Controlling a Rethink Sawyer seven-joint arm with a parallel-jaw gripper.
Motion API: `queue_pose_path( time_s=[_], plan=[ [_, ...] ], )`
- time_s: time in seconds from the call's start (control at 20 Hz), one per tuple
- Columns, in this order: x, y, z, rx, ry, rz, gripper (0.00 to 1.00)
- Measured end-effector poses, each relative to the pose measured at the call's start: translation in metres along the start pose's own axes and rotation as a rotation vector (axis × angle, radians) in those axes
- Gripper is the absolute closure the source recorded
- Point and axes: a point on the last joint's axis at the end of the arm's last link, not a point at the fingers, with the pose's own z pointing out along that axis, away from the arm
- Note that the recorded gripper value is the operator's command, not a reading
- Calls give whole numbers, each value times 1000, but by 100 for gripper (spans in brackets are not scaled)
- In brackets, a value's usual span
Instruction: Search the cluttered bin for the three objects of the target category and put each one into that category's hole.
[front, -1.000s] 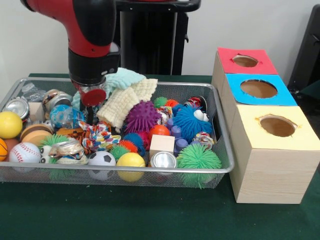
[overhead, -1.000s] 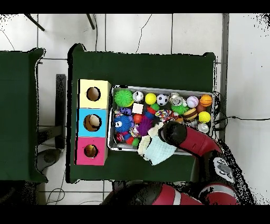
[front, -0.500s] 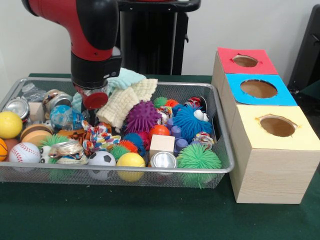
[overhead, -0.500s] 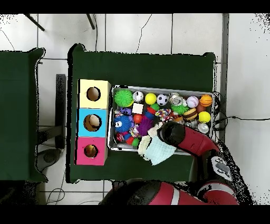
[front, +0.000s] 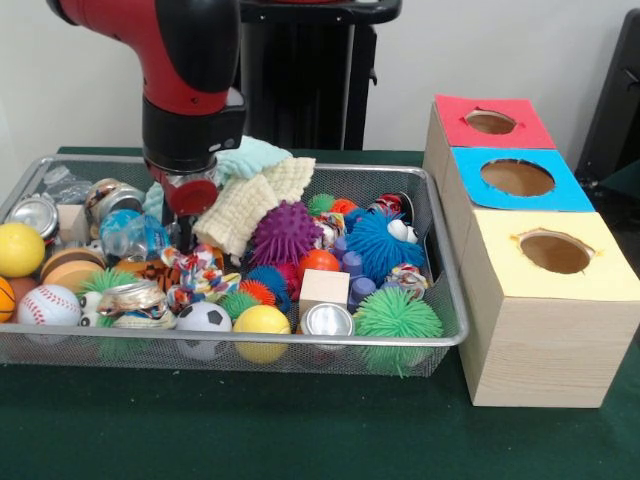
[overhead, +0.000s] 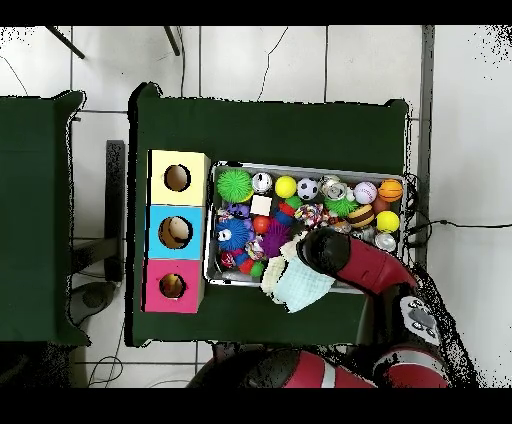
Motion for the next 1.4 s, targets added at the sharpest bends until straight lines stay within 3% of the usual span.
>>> queue_pose_path(
  time_s=[0.35,0.65,1.4],
  plan=[
    [-3,17,-28,-32,-34,-17,0],
    [0,26,-38,-45,-47,-30,0],
    [9,34,-54,-32,-21,-44,0]
  ],
)
